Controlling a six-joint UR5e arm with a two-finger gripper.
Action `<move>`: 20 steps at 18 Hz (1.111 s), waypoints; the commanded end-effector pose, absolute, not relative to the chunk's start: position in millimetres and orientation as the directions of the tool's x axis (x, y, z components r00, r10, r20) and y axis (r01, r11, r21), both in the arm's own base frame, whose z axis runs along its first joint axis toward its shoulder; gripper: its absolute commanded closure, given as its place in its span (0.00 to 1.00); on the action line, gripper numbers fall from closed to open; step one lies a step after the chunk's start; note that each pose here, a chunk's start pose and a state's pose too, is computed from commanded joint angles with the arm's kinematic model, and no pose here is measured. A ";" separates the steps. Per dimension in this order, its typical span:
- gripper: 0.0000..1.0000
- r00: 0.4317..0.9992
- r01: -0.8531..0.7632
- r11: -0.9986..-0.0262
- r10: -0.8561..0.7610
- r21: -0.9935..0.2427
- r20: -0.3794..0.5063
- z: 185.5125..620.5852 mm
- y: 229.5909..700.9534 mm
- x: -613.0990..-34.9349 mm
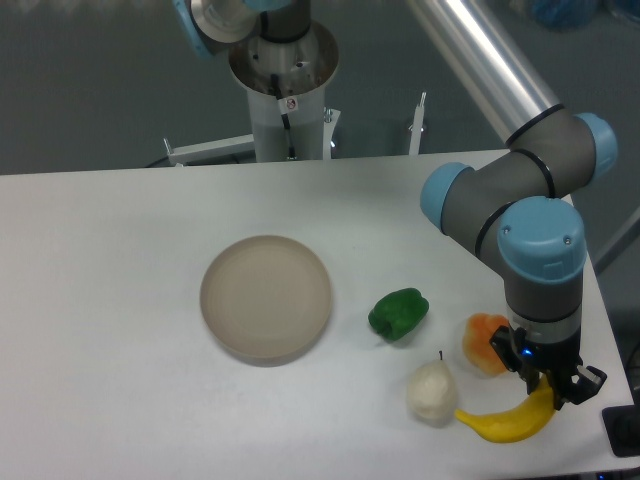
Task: Place bananas on a plate
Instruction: 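Lower the gripper onto the yellow banana and close on it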
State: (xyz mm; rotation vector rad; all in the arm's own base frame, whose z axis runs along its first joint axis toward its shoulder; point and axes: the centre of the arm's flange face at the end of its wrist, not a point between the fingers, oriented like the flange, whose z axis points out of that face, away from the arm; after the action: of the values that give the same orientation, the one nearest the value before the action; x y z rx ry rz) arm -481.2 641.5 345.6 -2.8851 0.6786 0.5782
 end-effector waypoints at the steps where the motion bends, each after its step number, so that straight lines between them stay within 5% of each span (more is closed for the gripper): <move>1: 0.65 0.826 -0.453 -0.891 -0.406 -0.031 -0.390 342.5 641.1 -480.6; 15: 0.65 0.833 -0.446 -0.894 -0.400 -0.036 -0.382 364.7 622.7 -457.9; 20: 0.65 0.854 -0.448 -0.893 -0.414 -0.040 -0.317 373.0 611.0 -445.5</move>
State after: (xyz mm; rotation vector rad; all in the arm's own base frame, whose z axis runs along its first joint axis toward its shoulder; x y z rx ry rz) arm -445.5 611.0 373.0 -2.9162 0.6801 0.4601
